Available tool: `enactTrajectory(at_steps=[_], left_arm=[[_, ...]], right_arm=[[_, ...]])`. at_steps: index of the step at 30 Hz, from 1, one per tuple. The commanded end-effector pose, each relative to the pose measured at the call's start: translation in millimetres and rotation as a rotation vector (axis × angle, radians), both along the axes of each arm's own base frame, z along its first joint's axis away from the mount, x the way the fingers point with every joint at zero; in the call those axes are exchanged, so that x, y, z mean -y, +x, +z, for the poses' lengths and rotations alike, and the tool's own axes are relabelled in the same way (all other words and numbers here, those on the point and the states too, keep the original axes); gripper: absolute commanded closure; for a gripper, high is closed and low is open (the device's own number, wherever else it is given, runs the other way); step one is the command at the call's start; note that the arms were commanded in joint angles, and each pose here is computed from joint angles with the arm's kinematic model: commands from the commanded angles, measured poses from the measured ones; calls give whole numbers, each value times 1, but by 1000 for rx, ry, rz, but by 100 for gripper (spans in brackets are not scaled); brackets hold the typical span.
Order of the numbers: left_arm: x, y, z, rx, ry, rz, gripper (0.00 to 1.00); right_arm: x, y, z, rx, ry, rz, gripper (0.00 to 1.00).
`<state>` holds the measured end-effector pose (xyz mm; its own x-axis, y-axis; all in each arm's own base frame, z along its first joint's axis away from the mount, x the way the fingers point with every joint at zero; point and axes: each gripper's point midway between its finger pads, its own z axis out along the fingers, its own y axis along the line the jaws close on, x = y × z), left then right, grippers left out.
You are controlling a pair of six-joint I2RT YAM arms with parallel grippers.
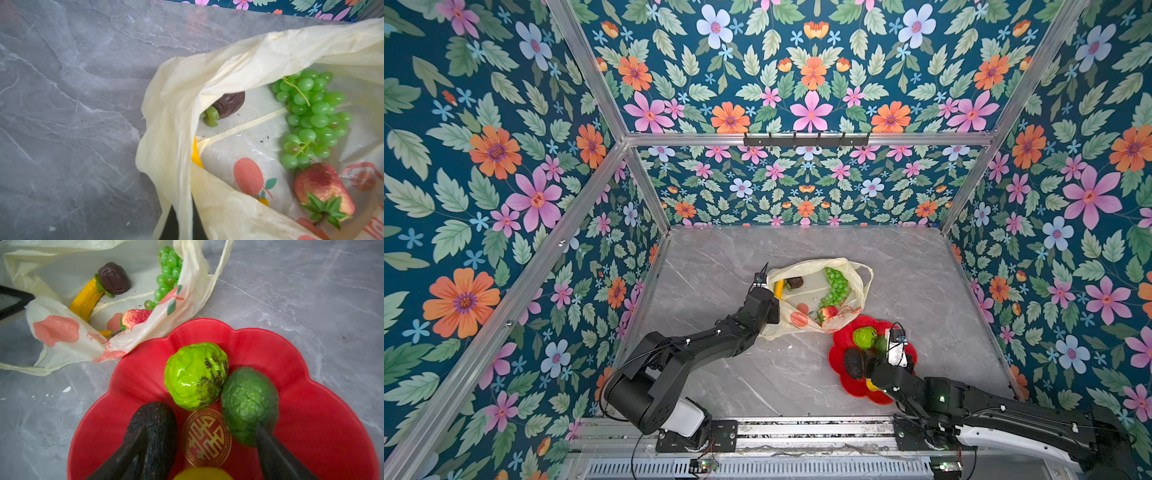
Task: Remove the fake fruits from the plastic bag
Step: 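Lower the lemon into the red plate and open the right gripper, then move the open right gripper back over the bag mouth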
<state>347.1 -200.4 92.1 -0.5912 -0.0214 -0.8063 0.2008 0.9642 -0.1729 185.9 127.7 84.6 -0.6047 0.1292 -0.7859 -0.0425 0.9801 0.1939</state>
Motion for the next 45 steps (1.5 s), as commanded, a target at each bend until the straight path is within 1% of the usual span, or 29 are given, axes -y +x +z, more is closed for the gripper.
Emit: enactTrajectory(at_steps=[1,9,14,17,22,26,28,31,34,37,39,41,45], left_arm=[[0,2,4,18,6,-1,93],[2,2,3,13,4,-8,93],[4,2,3,9,-3,-18,93],[4,2,3,8,-5,-21,93],[2,1,6,14,-7,-11,93],[1,2,1,1,-8,7,94],[0,2,0,-3,-13,18,94],[0,2,0,-3,-18,17,93],[-1,3,-2,-14,-6,22,93],[-3,3,-5,-26,1,36,93],[-6,4,-6,-38,-8,57,93],[-8,4,-9,-51,-28,69,93],[-9,5,-11,-62,-52,73,93]], right_arm=[[1,-3,-8,-80,30,-11,21],[-4,0,10,-96,-5,-4,23],[-15,9,27,-147,-2,10,25],[-31,20,40,-185,-1,55,25],[-68,47,68,-173,-40,141,25],[-102,72,77,-180,-37,213,25],[-119,85,78,-197,-26,250,27],[-138,100,75,-224,-42,286,30],[-149,111,68,-263,-63,293,31],[-162,119,60,-304,-43,319,33],[-171,126,53,-321,-27,339,36],[-184,134,41,-333,-26,378,39],[-210,151,35,-315,-27,456,44]])
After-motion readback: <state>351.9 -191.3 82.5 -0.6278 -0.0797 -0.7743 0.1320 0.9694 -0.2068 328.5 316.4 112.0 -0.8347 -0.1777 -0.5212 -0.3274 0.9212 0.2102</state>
